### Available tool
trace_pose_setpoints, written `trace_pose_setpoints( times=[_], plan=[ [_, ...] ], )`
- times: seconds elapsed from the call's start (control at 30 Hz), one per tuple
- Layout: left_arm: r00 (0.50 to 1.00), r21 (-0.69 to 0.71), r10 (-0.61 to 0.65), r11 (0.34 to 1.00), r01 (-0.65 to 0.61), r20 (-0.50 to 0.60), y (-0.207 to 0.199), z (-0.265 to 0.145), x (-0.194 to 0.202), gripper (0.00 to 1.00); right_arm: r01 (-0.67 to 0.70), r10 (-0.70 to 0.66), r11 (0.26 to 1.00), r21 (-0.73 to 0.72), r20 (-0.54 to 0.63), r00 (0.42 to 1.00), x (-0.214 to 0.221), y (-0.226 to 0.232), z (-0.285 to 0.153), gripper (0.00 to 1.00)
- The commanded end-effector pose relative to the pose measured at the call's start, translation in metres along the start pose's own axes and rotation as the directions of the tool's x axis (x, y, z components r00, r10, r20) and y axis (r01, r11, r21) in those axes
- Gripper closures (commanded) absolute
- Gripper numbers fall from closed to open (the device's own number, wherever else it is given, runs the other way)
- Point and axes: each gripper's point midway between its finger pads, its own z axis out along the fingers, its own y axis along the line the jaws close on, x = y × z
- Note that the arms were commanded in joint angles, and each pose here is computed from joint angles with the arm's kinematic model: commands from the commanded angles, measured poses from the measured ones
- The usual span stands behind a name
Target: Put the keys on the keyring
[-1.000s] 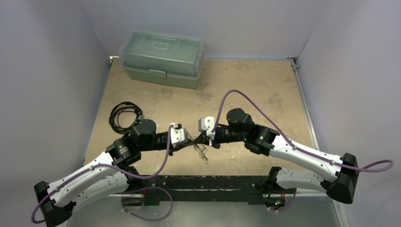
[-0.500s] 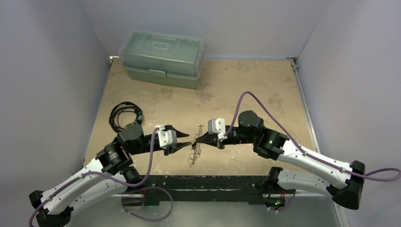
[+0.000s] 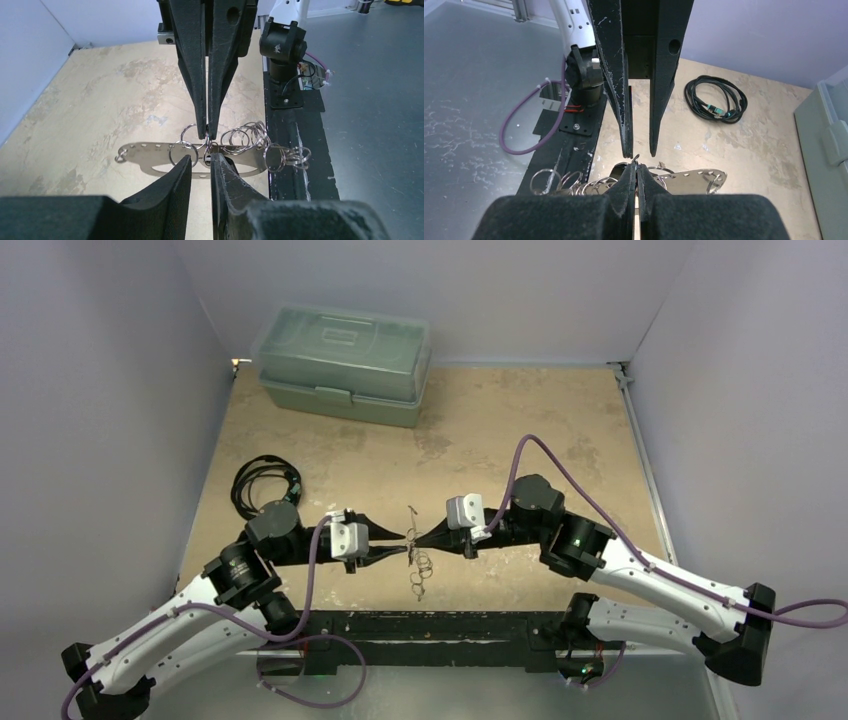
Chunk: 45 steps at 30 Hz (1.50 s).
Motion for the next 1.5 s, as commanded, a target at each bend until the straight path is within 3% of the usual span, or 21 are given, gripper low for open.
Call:
trace_pose_setpoints(
  times=[0.0,0.23,0.5,0.97,1.47],
  plan=[
    [0.999,0.050,0.022,0.998,-0.024,0.044,-0.007,0.004,-0.009,0.82,0.021,-0.019,1.000,-0.022,0.052,0.998,-0.013,0.003,0.002,1.00],
    [0.999,0.073,0.012,0.997,-0.014,0.032,-0.009,0.007,-0.005,0.83,0.022,-0.020,0.999,-0.035,0.056,0.998,-0.014,0.005,0.001,1.00],
    [0.999,0.072,0.013,0.997,-0.015,0.033,-0.009,0.007,-0.005,1.00,0.022,-0.020,0.999,-0.038,0.056,0.998,-0.014,0.006,0.002,1.00],
    [1.000,0.014,0.010,1.000,-0.010,0.018,0.000,0.004,-0.006,1.00,0.048,-0.064,0.991,0.125,0.128,0.990,-0.032,-0.013,-0.015,1.00],
    [1.000,0.001,-0.016,1.000,0.016,-0.019,0.004,0.008,0.003,0.98,0.058,-0.079,0.989,0.134,0.161,0.984,-0.039,-0.011,-0.022,1.00]
  ],
)
